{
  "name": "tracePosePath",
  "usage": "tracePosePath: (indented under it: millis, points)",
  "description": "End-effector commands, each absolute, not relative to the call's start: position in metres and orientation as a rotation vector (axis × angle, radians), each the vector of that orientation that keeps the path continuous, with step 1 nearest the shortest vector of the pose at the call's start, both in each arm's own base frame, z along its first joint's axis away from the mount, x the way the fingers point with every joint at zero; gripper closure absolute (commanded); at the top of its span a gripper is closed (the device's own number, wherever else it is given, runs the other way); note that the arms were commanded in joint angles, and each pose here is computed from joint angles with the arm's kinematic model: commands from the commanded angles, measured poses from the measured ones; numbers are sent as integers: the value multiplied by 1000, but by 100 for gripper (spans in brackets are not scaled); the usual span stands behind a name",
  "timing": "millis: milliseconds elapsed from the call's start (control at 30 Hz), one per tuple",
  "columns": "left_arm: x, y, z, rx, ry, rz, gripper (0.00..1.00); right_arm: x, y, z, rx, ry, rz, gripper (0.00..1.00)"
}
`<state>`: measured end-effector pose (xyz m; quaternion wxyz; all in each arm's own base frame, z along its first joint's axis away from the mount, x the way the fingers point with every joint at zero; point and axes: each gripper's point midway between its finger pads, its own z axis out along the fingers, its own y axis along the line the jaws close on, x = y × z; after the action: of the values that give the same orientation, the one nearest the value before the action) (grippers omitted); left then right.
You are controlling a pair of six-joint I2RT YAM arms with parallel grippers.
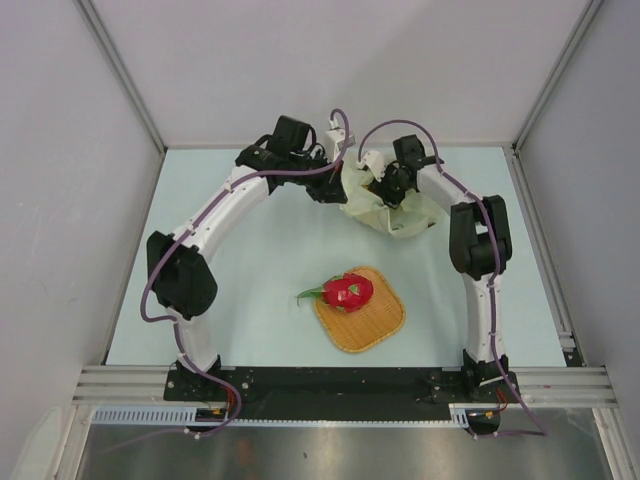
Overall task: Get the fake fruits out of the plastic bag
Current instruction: Take out the fake fruit from the plastic bag.
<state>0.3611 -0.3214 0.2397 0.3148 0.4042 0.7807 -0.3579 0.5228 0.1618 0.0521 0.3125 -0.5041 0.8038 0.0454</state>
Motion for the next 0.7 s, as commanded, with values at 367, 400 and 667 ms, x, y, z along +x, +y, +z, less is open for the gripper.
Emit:
tracePosePath:
  millis: [367,400,667]
  points:
    - [364,-319,260,1088,1997,-878,98,523,158,35,-1398,2166,98,64]
    - [363,-319,261,1090,1994,-876,98,525,158,40,-1378,2155,99,67]
    - [362,-322,260,1096,1995,-869,98,497,163,101,-1294,2095,167,83]
